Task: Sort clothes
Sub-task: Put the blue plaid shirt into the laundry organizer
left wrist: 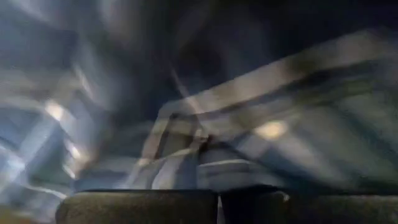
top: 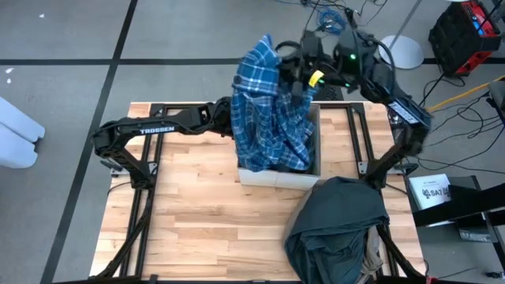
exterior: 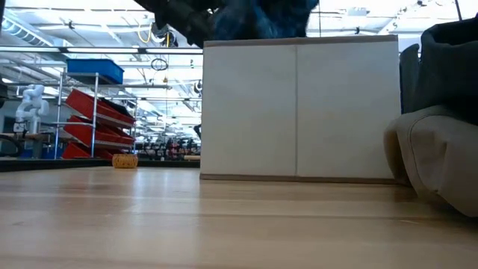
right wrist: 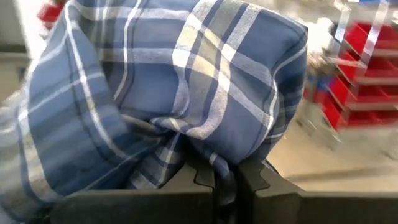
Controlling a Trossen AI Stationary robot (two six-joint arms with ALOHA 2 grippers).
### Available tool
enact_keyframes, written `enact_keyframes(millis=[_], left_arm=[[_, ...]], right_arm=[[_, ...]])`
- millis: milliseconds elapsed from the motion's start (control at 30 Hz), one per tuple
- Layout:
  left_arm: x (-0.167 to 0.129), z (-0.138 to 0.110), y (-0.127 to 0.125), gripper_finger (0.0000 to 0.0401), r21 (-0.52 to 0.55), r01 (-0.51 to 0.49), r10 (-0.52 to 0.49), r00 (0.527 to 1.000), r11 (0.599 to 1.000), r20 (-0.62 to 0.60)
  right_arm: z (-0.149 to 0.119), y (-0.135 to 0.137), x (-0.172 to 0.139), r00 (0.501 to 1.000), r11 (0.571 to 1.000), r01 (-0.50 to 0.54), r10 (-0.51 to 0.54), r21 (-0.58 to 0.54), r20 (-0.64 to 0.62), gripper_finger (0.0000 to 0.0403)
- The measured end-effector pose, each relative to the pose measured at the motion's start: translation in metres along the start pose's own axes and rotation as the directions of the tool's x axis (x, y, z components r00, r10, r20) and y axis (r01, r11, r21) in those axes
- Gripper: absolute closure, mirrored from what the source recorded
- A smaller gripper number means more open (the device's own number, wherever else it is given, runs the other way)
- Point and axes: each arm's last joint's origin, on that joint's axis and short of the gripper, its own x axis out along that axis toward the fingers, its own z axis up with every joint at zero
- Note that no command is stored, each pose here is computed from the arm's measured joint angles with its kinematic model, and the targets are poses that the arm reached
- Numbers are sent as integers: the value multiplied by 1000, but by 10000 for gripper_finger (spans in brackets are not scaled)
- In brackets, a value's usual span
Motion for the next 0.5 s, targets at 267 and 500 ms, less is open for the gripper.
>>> enact_keyframes(millis=[267,500], left_arm=[[1,7,3,401,-45,-11,16,993,999,115],[2,10,2,401,-44,-41,47,987,998,151]], right_arm=[[-67,-5,-72,987,989,121,-128,80,95,397],[-174,-1,-79,981,968,95,-130,230,143,397]])
